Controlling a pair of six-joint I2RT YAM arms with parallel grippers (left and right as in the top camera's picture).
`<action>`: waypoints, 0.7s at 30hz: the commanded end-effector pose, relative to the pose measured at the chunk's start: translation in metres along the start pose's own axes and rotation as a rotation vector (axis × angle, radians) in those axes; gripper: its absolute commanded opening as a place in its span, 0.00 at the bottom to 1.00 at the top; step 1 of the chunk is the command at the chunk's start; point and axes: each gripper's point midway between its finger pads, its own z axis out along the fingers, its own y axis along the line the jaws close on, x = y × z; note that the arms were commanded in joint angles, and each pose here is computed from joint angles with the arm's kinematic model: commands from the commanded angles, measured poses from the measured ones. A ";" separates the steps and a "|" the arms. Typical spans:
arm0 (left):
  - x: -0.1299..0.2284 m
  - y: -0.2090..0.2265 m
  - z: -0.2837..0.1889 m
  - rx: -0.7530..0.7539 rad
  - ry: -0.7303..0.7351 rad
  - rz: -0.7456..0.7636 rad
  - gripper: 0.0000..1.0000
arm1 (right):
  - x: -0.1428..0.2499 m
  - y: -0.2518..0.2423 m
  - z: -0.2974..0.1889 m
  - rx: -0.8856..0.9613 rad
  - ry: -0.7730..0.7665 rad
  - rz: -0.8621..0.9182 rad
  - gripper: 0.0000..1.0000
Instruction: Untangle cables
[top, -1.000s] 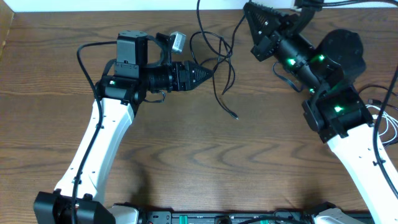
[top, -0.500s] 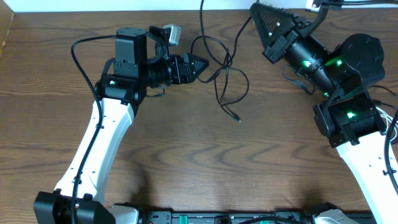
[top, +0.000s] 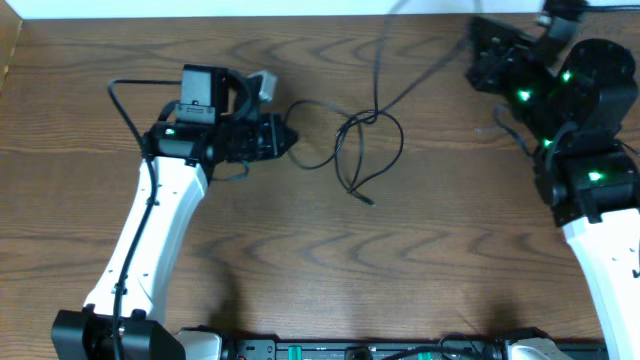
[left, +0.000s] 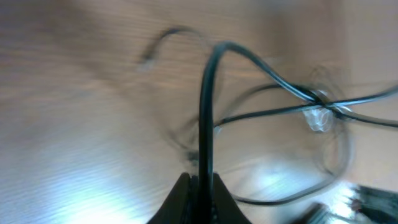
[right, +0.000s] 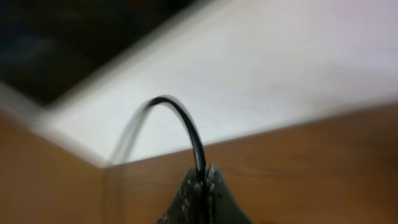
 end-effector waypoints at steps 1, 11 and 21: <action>-0.016 0.073 -0.031 -0.383 -0.097 0.004 0.07 | -0.028 -0.097 -0.022 0.451 -0.120 -0.094 0.01; -0.068 0.024 -0.114 -0.241 -0.485 0.020 0.08 | -0.045 -0.172 -0.053 0.756 -0.146 -0.128 0.01; -0.080 -0.015 -0.206 -0.268 -0.828 0.063 0.11 | -0.059 -0.212 -0.095 1.055 -0.229 -0.147 0.01</action>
